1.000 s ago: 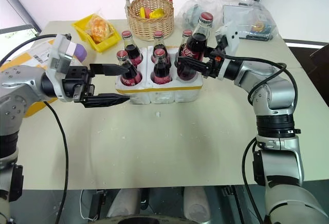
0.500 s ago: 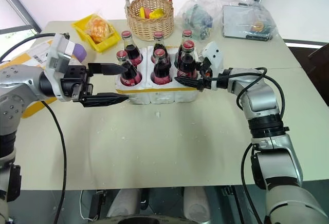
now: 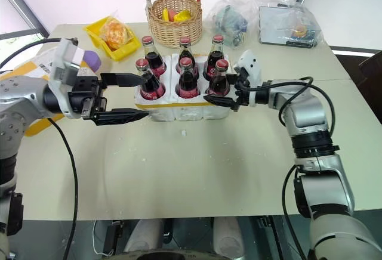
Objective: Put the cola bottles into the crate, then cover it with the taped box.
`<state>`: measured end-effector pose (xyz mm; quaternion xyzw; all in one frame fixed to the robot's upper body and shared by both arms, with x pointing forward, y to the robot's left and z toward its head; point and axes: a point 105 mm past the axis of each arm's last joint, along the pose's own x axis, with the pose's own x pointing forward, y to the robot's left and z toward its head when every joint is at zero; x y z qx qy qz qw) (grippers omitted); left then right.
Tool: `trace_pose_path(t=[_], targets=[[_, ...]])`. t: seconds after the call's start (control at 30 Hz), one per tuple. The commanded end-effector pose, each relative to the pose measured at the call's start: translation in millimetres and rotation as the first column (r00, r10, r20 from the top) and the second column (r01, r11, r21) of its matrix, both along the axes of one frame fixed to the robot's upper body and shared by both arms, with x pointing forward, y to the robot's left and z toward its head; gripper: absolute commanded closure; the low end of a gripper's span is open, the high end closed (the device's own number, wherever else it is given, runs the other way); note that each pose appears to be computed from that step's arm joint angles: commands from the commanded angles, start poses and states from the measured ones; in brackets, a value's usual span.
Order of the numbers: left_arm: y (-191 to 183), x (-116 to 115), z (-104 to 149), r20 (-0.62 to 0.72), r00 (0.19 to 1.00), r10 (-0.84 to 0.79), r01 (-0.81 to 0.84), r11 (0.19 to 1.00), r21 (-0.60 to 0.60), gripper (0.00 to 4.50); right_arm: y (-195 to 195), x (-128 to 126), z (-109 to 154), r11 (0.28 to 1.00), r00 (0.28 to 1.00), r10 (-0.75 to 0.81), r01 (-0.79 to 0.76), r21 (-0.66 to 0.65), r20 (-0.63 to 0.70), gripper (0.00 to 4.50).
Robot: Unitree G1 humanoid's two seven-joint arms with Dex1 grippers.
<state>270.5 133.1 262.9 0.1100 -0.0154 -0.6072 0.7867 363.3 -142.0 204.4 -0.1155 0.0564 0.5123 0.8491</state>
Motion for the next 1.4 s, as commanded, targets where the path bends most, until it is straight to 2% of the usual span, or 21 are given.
trace_pose_path(t=[0.03, 0.2, 0.27, 0.33, 0.43, 0.53, 0.7, 0.83, 0.9, 1.0, 1.17, 1.4], targets=[[18.5, -6.8, 15.9, 0.084, 0.991, 0.105, -0.105, 0.994, -0.006, 0.00, -24.6, -17.2, 36.2, 1.000, 0.995, 0.006, -0.007, 0.006, 0.100, 0.06], [54.0, -8.0, 10.4, 0.180, 0.930, 0.321, -0.337, 0.939, 0.067, 0.00, -56.4, -32.1, 57.1, 0.999, 0.989, -0.040, 0.045, -0.030, 0.141, 0.06], [69.9, -10.1, 8.1, 0.229, 0.884, 0.407, -0.437, 0.894, 0.101, 0.00, -63.4, -39.7, 64.1, 0.999, 0.992, -0.040, 0.043, -0.023, 0.122, 0.06], [88.5, -13.2, 1.2, 0.301, 0.825, 0.479, -0.542, 0.822, 0.177, 0.00, -62.0, -55.8, 70.1, 1.000, 0.995, 0.027, -0.027, -0.010, 0.095, 0.06], [124.6, -24.6, -19.7, 0.424, 0.727, 0.540, -0.680, 0.649, 0.340, 0.00, -47.2, -80.2, 86.9, 0.987, 0.983, 0.150, -0.155, 0.035, 0.106, 0.06], [162.4, -42.2, -37.9, 0.503, 0.643, 0.578, -0.766, 0.464, 0.446, 0.00, -32.5, -93.1, 106.7, 0.966, 0.965, 0.219, -0.236, 0.110, 0.148, 0.06], [214.9, -63.9, -48.6, 0.550, 0.466, 0.693, -0.867, 0.235, 0.439, 0.00, -21.1, -96.9, 116.3, 0.946, 0.953, 0.253, -0.279, 0.163, 0.165, 0.06], [277.3, -79.1, -70.1, 0.662, 0.320, 0.678, -0.890, -0.023, 0.455, 0.00, -16.3, -89.5, 107.9, 0.950, 0.956, 0.247, -0.271, 0.155, 0.157, 0.06], [305.8, -81.8, -76.6, 0.708, 0.252, 0.660, -0.895, -0.120, 0.430, 0.00, -16.5, -87.3, 107.5, 0.952, 0.958, 0.240, -0.264, 0.157, 0.158, 0.06], [329.8, -76.8, -82.1, 0.752, 0.213, 0.624, -0.896, -0.182, 0.405, 0.00, -18.2, -85.0, 108.4, 0.955, 0.961, 0.225, -0.250, 0.157, 0.163, 0.06], [355.7, -52.0, -87.7, 0.815, 0.191, 0.548, -0.900, -0.234, 0.368, 0.00, -19.1, -86.0, 110.5, 0.957, 0.963, 0.215, -0.242, 0.159, 0.164, 0.06], [368.5, -13.7, -93.8, 0.886, 0.161, 0.435, -0.905, -0.293, 0.308, 0.00, -23.1, -87.3, 115.4, 0.964, 0.969, 0.188, -0.214, 0.158, 0.163, 0.06]])
